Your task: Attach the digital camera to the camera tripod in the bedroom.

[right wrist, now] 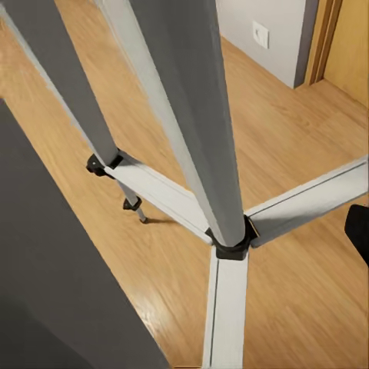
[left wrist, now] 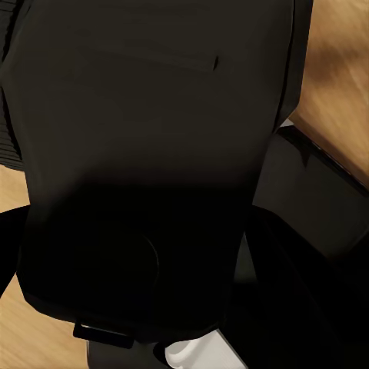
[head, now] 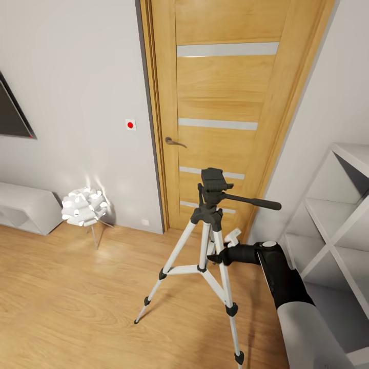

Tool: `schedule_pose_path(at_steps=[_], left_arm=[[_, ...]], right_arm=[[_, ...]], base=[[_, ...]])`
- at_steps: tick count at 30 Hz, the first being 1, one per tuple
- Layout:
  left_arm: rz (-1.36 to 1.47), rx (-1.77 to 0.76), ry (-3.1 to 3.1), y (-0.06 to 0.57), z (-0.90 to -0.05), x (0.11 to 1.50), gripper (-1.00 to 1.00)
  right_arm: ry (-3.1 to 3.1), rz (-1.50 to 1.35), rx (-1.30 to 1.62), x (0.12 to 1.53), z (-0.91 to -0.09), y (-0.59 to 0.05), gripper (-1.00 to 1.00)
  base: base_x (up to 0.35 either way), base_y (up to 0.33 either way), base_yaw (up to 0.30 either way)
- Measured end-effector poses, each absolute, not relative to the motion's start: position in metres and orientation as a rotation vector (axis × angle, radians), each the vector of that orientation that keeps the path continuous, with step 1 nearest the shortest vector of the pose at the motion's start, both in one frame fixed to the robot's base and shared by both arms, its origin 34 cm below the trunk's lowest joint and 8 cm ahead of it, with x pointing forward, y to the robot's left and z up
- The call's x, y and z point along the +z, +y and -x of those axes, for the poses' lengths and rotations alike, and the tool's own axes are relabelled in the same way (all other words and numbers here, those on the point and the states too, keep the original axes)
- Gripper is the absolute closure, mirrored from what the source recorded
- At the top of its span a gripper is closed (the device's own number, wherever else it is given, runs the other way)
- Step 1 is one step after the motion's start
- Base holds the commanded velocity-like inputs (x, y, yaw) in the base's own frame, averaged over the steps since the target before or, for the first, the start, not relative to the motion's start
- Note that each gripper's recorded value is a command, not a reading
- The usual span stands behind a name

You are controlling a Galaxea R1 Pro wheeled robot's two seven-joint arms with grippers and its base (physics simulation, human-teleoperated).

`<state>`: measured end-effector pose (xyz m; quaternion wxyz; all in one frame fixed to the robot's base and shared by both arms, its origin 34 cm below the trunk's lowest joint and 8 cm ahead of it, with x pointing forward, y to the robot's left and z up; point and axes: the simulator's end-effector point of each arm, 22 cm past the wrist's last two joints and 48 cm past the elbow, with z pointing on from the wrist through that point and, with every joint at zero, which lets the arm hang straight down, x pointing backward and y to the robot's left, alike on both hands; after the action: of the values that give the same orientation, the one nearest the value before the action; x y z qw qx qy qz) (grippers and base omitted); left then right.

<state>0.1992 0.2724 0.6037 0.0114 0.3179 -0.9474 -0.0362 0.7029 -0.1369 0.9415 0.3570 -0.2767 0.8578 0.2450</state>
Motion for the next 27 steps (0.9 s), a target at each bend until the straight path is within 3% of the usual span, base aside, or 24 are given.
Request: schedule_pose_path(at_steps=[27], left_arm=[[-0.992,-0.113,-2.955,0.2724,-0.1991,0.6037,1.0]], right_arm=[[2.265,0.677,0.666,0.9346,-0.6969,-0.1375,-1.0]], base=[[0.0,0.0,0.0]])
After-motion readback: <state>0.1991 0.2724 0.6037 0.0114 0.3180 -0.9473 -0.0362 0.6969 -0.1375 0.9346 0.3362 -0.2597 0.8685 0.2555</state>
